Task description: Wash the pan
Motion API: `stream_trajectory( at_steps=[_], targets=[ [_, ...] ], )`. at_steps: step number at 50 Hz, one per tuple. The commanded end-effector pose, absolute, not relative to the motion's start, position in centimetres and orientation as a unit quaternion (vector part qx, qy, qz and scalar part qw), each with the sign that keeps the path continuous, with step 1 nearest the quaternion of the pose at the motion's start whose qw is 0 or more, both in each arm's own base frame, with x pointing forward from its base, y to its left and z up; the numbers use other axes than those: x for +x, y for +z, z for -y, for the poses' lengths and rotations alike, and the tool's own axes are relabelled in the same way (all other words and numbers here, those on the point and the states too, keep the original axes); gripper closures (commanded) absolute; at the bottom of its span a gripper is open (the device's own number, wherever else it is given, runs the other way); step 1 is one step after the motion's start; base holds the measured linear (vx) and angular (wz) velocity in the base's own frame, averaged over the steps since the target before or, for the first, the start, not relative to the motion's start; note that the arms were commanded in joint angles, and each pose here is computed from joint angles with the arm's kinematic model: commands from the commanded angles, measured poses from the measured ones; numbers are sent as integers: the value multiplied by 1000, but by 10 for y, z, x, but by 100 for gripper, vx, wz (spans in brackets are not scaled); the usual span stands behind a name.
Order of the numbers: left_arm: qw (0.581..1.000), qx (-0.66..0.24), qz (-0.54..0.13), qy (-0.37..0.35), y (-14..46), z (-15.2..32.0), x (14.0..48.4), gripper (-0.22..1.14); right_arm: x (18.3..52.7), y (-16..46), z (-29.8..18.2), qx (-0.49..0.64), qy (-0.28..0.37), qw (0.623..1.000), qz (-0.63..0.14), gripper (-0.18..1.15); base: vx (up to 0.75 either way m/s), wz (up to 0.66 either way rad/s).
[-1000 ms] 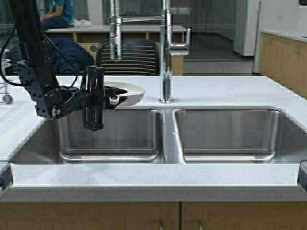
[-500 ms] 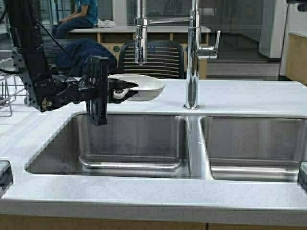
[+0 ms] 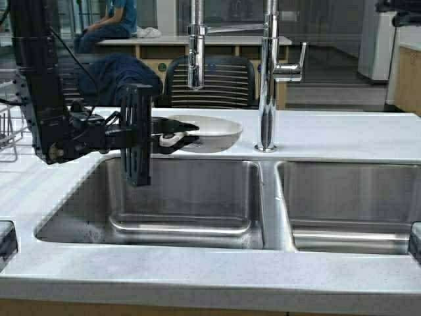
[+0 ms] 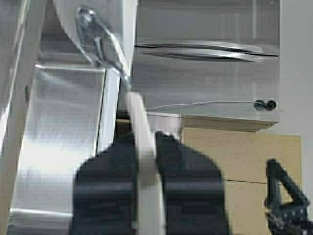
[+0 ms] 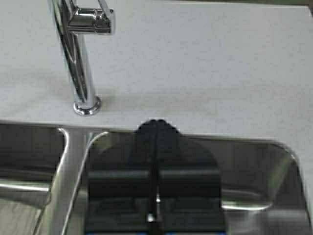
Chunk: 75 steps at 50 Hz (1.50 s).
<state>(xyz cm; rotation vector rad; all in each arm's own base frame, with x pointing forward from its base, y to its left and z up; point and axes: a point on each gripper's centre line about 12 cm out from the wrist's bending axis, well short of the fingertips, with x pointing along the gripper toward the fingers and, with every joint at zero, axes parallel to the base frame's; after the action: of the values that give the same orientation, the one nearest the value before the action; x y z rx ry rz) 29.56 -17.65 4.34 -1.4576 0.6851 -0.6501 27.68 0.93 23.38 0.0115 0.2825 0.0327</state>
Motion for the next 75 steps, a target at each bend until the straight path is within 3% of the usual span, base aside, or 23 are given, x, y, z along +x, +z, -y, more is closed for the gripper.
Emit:
stream_trajectory(
  at_steps=[1, 4, 7, 14, 36, 58, 75],
  targets=[
    [648, -642, -283, -297, 51, 175, 296, 89, 322, 251, -18, -2, 30, 992, -124, 38, -1, -1],
    [649, -642, -283, -294, 49, 175, 296, 89, 347, 254, -28, -19, 47, 991, -123, 4, -1, -1],
    [648, -644, -283, -293, 48, 175, 297, 89, 367, 252, -39, -34, 64, 990, -125, -13, -1, 0],
    [649, -644, -283, -290, 47, 174, 298, 89, 408, 245, -59, -56, 90, 986, -129, -3, -1, 0],
    [648, -645, -281, -292, 47, 175, 299, 89, 492, 215, -71, -74, 96, 982, -142, -4, 0, 0],
    [648, -645, -279, -293, 48, 175, 300, 89, 550, 204, -72, -93, 90, 981, -147, -4, 0, 0],
    [648, -645, -278, -294, 48, 176, 301, 89, 572, 201, -64, -96, 75, 977, -177, -4, 0, 0]
  ],
)
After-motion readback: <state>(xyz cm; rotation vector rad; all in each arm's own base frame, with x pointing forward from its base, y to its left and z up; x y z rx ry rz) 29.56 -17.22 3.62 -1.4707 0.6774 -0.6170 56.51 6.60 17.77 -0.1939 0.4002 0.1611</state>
